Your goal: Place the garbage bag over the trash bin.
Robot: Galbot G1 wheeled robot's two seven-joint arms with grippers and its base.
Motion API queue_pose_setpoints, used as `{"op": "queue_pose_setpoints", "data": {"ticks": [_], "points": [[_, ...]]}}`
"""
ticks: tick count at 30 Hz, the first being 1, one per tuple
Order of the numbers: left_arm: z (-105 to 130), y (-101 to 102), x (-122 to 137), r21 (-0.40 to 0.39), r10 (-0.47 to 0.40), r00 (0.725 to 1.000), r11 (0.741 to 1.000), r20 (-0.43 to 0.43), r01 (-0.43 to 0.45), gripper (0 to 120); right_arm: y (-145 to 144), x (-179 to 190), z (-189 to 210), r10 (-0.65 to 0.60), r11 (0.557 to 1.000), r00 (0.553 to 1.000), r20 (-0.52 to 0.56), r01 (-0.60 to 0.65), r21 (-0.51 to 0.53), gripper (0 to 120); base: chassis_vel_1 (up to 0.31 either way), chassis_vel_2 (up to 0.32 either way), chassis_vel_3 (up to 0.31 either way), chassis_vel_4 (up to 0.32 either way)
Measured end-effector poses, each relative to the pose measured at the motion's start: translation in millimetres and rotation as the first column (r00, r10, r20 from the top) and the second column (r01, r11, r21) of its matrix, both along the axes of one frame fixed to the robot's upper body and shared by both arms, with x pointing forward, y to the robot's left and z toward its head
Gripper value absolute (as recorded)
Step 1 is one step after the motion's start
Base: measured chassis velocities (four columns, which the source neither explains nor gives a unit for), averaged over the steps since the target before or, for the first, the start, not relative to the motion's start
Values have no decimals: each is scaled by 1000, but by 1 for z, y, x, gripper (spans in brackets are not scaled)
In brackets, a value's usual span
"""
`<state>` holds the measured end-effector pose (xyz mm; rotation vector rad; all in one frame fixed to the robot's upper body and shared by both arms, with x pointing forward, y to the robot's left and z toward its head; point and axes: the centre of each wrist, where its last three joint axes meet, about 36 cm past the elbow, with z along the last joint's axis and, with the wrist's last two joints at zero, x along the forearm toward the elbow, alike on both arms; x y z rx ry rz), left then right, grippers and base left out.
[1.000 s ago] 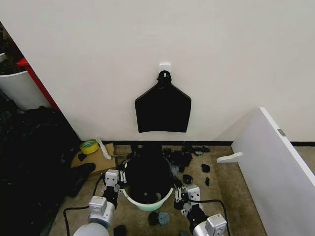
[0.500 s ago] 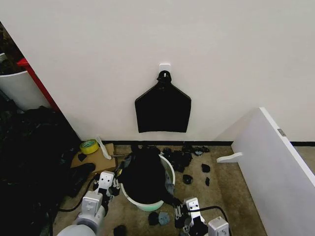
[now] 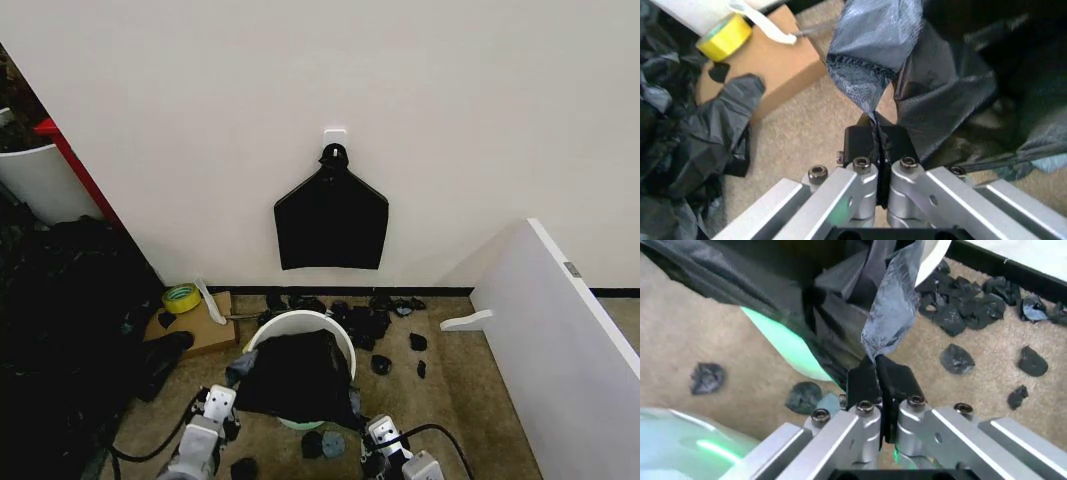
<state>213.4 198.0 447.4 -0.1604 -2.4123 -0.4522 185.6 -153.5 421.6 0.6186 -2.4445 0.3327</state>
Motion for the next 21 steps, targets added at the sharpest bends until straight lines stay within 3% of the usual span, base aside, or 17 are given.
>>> {"op": "queue_pose_setpoints", "data": {"ticks": [5, 9, 12, 21], "points": [[-5, 0, 2, 8, 1, 1000, 1000, -4, -1, 0, -1, 1, -6, 15, 1000, 1000, 11, -15, -25, 0, 0, 0, 0, 0], [-14, -2, 4, 19, 0, 1000, 1000, -17, 0, 0, -13, 7, -36, 106, 985, 992, 74, -95, -146, 0, 0, 0, 0, 0], [-18, -2, 2, 31, -3, 1000, 1000, -30, 4, 0, -19, 10, -44, 139, 976, 986, 91, -121, -180, 0, 0, 0, 0, 0], [-35, 2, -3, 75, 10, 997, 997, -70, -5, 0, -33, 17, -69, 232, 953, 956, 179, -186, -240, 0, 0, 0, 0, 0]]}}
